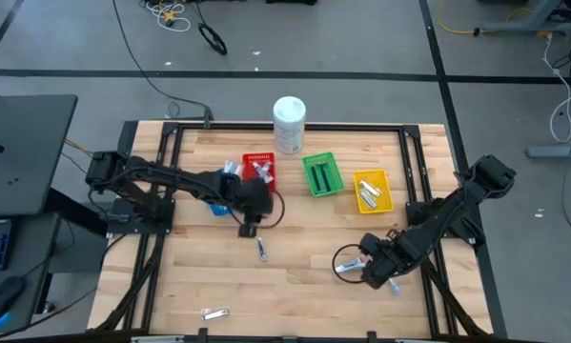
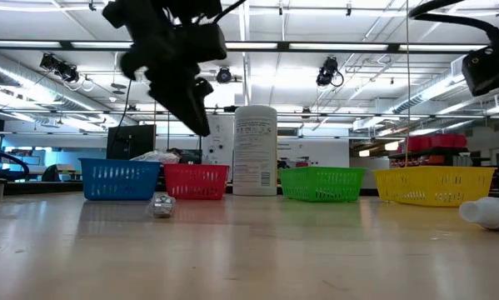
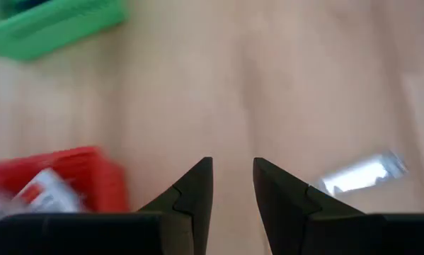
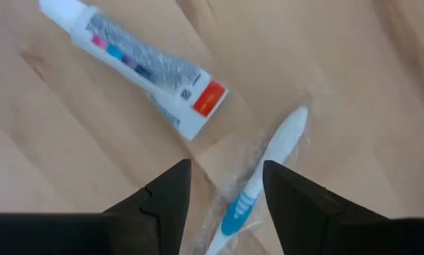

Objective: Pick & Place Travel size toiletries
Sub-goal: Put the nail cutter into the yellow bin

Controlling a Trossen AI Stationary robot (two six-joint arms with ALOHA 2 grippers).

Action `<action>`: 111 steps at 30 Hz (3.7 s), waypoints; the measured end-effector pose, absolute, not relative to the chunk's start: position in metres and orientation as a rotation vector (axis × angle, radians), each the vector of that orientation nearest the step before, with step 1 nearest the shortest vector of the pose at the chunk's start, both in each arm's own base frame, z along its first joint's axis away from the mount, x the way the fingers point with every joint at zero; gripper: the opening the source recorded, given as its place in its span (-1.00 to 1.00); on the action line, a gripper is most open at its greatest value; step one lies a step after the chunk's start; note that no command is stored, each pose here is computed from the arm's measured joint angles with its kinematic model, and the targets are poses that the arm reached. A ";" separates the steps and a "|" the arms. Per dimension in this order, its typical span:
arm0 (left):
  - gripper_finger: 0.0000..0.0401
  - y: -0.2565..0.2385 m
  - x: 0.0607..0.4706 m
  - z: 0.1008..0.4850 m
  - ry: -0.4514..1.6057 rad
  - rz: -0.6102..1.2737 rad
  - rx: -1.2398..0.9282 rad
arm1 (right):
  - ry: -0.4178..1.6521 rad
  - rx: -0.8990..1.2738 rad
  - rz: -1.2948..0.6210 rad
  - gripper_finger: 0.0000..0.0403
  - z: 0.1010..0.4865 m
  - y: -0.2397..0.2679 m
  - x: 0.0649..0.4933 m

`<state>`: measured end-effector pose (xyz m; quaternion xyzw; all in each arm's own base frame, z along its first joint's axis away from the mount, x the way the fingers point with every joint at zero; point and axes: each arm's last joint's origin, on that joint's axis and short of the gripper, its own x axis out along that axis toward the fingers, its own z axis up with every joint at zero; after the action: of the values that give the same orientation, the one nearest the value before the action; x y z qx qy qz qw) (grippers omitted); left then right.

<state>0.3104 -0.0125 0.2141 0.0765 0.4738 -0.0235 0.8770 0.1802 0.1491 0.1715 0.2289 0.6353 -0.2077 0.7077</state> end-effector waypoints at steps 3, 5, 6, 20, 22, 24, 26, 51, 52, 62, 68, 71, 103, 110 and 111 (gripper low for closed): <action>-0.44 -0.027 0.306 0.206 0.992 -0.195 0.277 | 1.410 0.488 -0.453 -0.08 0.171 0.149 0.180; -0.44 -0.036 0.301 0.199 1.004 -0.279 0.340 | 1.412 0.483 -0.450 -0.08 0.171 0.149 0.180; -0.44 -0.040 0.299 0.196 1.007 -0.308 0.359 | 1.412 0.483 -0.450 -0.08 0.171 0.149 0.180; -0.20 -0.067 0.295 0.185 0.854 -0.502 0.467 | 1.414 0.458 -0.418 -0.08 0.172 0.149 0.181; -0.08 -0.068 0.298 0.179 0.853 -0.542 0.479 | 1.414 0.462 -0.421 -0.08 0.172 0.148 0.181; 0.02 -0.070 0.298 0.169 0.886 -0.584 0.477 | 1.404 0.474 -0.415 -0.08 0.172 0.148 0.183; 0.10 -0.072 0.305 0.158 0.884 -0.614 0.469 | 1.389 0.486 -0.393 -0.08 0.172 0.149 0.186; -0.30 -0.057 0.315 0.125 1.024 -0.648 0.512 | 0.747 0.209 -0.376 -0.08 0.193 0.113 0.255; -0.36 -0.057 0.315 0.125 1.023 -0.640 0.504 | 0.735 0.209 -0.367 -0.08 0.193 0.112 0.258; -0.78 -0.047 0.331 0.134 0.997 -0.470 0.503 | 0.755 0.201 -0.252 0.03 0.182 0.092 0.285; -0.78 -0.032 0.350 0.151 0.913 -0.250 0.555 | 0.762 0.088 -0.222 0.04 0.167 0.086 0.297; -0.77 -0.023 0.356 0.157 0.857 -0.189 0.560 | 0.756 0.038 -0.263 0.04 0.159 0.082 0.303; -0.75 -0.011 0.367 0.167 0.737 -0.062 0.488 | 0.680 -0.184 -0.325 -0.30 0.149 0.066 0.321; -0.75 -0.011 0.367 0.167 0.733 -0.064 0.484 | 0.680 -0.181 -0.327 -0.53 0.149 0.066 0.321; -0.74 -0.011 0.367 0.167 0.732 -0.064 0.479 | 0.678 -0.180 -0.328 -0.56 0.149 0.066 0.321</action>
<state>0.3670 -0.0110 0.1672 0.2320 0.3545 -0.0311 0.9053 0.3215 0.0656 0.1488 -0.0878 0.3306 -0.1598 0.9260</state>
